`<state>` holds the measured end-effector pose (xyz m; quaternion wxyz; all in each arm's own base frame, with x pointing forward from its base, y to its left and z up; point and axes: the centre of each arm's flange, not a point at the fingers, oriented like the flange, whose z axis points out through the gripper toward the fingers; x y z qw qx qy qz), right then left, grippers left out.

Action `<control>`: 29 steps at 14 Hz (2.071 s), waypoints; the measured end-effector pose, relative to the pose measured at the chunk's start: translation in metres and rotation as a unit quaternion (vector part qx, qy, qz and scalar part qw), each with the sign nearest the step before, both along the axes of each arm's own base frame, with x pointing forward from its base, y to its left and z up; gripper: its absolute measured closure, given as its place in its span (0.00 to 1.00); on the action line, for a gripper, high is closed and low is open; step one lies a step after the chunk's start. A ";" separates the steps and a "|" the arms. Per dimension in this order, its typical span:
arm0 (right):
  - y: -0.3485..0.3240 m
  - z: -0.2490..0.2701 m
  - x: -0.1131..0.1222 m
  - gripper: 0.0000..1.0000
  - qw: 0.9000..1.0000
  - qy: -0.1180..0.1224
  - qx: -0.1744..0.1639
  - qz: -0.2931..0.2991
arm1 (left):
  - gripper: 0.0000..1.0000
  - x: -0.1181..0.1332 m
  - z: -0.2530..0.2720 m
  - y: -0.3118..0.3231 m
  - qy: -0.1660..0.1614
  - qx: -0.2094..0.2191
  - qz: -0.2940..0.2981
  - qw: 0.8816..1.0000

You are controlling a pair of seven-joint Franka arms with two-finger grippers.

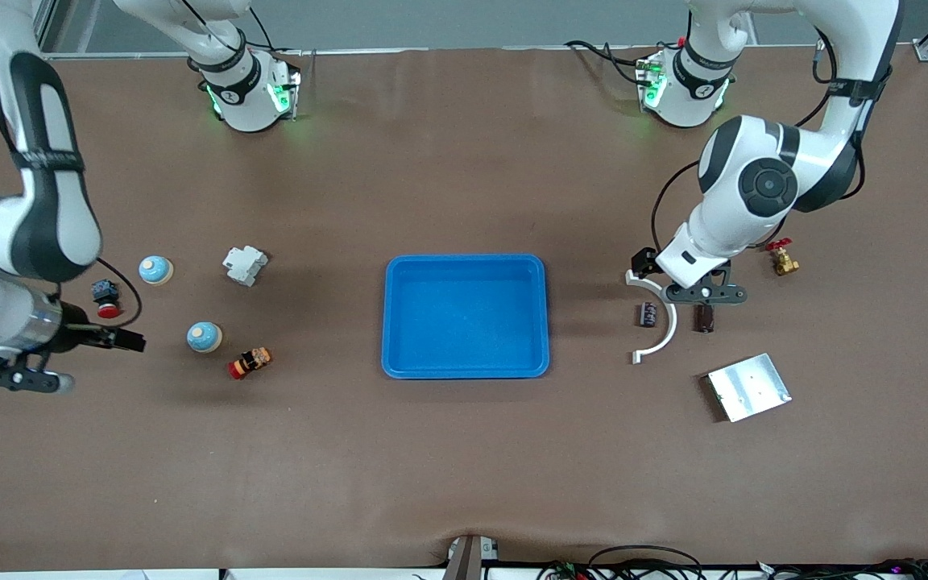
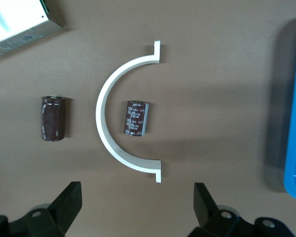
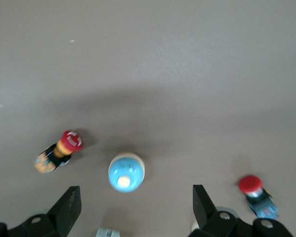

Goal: Place electrolytic capacitor and blue bell in tray
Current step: 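Grasp the capacitor with the left gripper while the right gripper grasps the bell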

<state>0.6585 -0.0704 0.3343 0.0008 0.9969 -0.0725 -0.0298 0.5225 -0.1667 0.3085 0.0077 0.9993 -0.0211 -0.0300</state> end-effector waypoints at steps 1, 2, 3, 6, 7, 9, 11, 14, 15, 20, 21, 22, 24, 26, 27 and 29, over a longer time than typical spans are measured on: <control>0.001 -0.018 -0.001 0.00 1.000 0.000 -0.001 0.003 | 0.00 0.001 -0.010 0.000 0.000 -0.002 0.001 1.000; 0.005 -0.034 -0.003 0.00 1.000 -0.002 -0.001 0.006 | 0.00 0.001 -0.021 0.000 -0.002 -0.005 0.001 1.000; 0.010 -0.046 -0.007 0.00 1.000 -0.006 -0.002 0.010 | 0.00 0.000 -0.032 0.000 -0.006 -0.009 0.002 1.000; 0.016 -0.073 -0.018 0.00 1.000 -0.005 -0.002 0.015 | 0.00 -0.001 -0.058 -0.001 -0.015 -0.018 0.004 1.000; 0.017 -0.080 -0.019 0.00 1.000 -0.002 -0.002 0.015 | 0.00 0.000 -0.063 -0.001 -0.018 -0.019 0.003 1.000; 0.022 -0.097 -0.023 0.00 1.000 -0.009 -0.003 0.019 | 0.00 0.001 -0.072 0.000 -0.021 -0.020 0.002 1.000; 0.027 -0.115 -0.031 0.00 1.000 -0.015 -0.004 0.023 | 0.00 0.005 -0.081 0.001 -0.035 -0.026 0.005 0.999; 0.028 -0.131 -0.038 0.00 1.000 -0.004 -0.004 0.023 | 0.00 0.007 -0.106 0.002 -0.045 -0.036 0.010 0.998; 0.028 -0.134 -0.039 0.00 1.000 -0.001 -0.003 0.023 | 0.00 0.007 -0.114 0.003 -0.045 -0.036 0.008 0.998; 0.038 -0.145 -0.042 0.00 1.000 0.007 0.002 0.029 | 0.00 0.008 -0.130 0.009 -0.043 -0.023 -0.010 0.999; 0.041 -0.146 -0.042 0.00 0.999 0.008 0.004 0.030 | 0.04 0.008 -0.132 0.012 -0.041 -0.022 -0.009 0.999; 0.042 -0.147 -0.042 0.00 0.999 0.009 0.005 0.030 | 0.04 0.009 -0.134 0.014 -0.040 -0.021 -0.006 0.999; 0.042 -0.151 -0.044 0.00 0.999 0.013 0.007 0.029 | 0.21 0.011 -0.135 0.020 -0.040 -0.021 -0.001 0.999; 0.042 -0.157 -0.047 0.00 0.999 0.019 0.007 0.028 | 0.43 0.014 -0.133 0.025 -0.042 -0.021 0.003 0.999; 0.041 -0.159 -0.048 0.00 0.999 0.020 0.008 0.027 | 0.56 0.015 -0.132 0.026 -0.043 -0.021 0.004 0.999; 0.039 -0.163 -0.049 0.00 0.999 0.024 0.008 0.024 | 0.65 0.018 -0.130 0.026 -0.046 -0.021 0.005 0.999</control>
